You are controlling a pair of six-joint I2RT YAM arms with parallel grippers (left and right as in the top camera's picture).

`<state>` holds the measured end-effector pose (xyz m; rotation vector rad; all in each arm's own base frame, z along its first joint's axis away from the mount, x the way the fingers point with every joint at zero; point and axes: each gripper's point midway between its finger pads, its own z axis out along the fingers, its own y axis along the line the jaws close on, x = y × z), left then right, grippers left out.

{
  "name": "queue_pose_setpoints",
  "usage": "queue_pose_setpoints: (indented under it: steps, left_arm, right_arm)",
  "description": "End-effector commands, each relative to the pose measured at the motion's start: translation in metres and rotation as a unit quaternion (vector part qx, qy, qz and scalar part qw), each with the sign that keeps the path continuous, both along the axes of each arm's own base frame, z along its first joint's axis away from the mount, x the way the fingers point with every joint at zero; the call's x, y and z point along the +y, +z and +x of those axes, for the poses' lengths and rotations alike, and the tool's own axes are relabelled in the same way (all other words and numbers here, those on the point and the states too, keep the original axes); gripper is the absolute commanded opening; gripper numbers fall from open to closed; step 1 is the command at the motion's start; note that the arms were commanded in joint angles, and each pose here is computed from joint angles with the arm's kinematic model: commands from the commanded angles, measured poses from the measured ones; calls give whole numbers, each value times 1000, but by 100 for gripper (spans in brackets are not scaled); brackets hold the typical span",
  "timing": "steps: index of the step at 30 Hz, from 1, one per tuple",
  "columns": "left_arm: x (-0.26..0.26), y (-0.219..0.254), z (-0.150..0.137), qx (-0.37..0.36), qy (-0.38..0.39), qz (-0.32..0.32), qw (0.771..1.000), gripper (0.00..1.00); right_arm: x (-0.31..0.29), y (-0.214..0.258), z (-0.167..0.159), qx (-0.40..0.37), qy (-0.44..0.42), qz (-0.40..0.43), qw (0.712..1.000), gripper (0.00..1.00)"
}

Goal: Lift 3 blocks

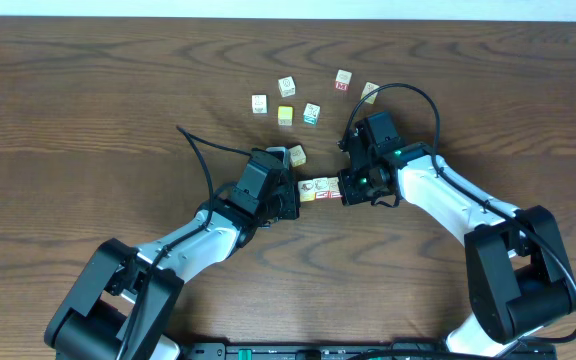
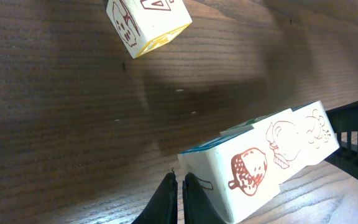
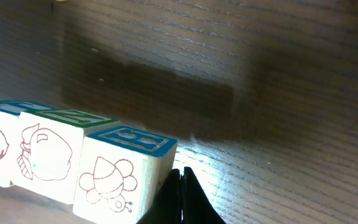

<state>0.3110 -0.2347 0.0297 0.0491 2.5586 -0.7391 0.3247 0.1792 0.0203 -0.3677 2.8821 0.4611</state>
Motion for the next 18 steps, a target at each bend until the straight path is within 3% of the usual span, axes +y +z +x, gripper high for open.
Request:
queue_pose_setpoints:
  steps: [1, 18]
  left_arm:
    - [-20, 24, 0, -18, -29, -36, 999, 7]
    - [-20, 24, 0, -20, -33, -33, 999, 8]
  right_arm:
    - [22, 21, 3, -21, 38, 42, 998, 1]
    - [30, 22, -1, -33, 68, 37, 997, 1]
